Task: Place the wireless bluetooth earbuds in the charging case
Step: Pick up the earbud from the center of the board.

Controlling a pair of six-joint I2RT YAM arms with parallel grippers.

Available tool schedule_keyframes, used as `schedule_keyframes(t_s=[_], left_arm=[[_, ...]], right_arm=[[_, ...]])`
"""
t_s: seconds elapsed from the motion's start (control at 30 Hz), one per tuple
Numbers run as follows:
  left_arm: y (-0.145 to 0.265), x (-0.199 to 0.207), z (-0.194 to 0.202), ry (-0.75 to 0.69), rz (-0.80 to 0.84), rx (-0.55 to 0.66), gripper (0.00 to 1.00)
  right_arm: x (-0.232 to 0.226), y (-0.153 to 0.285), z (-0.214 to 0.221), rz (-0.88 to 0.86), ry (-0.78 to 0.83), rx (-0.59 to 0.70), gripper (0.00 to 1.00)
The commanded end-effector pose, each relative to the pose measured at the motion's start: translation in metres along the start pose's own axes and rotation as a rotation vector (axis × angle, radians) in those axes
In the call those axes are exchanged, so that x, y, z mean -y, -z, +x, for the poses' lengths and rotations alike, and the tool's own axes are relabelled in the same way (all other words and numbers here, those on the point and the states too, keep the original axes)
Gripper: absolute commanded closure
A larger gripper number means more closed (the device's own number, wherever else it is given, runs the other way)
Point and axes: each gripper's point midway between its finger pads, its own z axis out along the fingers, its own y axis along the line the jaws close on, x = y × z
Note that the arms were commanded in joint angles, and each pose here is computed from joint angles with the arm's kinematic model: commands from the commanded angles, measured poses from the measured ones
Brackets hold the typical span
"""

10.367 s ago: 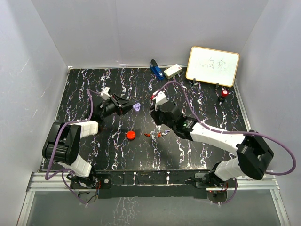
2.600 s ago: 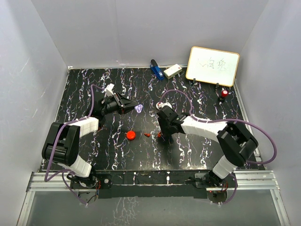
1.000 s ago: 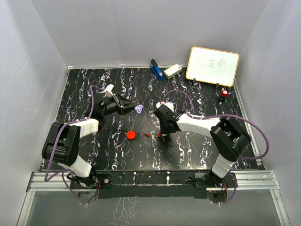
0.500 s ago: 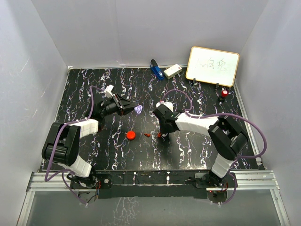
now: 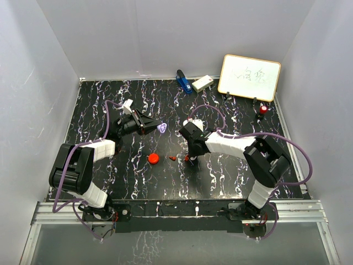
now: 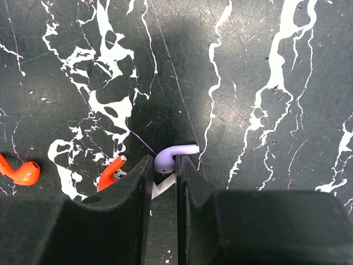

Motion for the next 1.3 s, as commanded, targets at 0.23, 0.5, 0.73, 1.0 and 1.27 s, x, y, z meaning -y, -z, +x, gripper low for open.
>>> schedule_keyframes(t_s=[0.23,0.5,0.73,1.0,1.27], left_arm=[[0.004,0.012,0.000,-0.042,0.034,-0.003,1.00],[0.003,0.022,-0.003,-0.076,0.050,-0.002,1.00],[-0.001,0.032,-0.008,-0.094,0.119,-0.008,1.00],[-0.007,0.036,-0.015,-0.103,0.126,-0.014,1.00],[-0.012,0.032,-0.019,-0.104,0.119,-0.015,1.00]], right_arm=[[-0.013,0.028,-0.044,-0.074,-0.035,0.119,0.94],[-0.015,0.076,-0.113,-0.389,-0.195,0.228,0.98],[-0.004,0.108,-0.161,-0.696,-0.346,0.265,0.99],[0.000,0.121,-0.189,-0.951,-0.442,0.208,1.00],[-0.009,0.131,-0.194,-1.115,-0.496,0.121,1.00]])
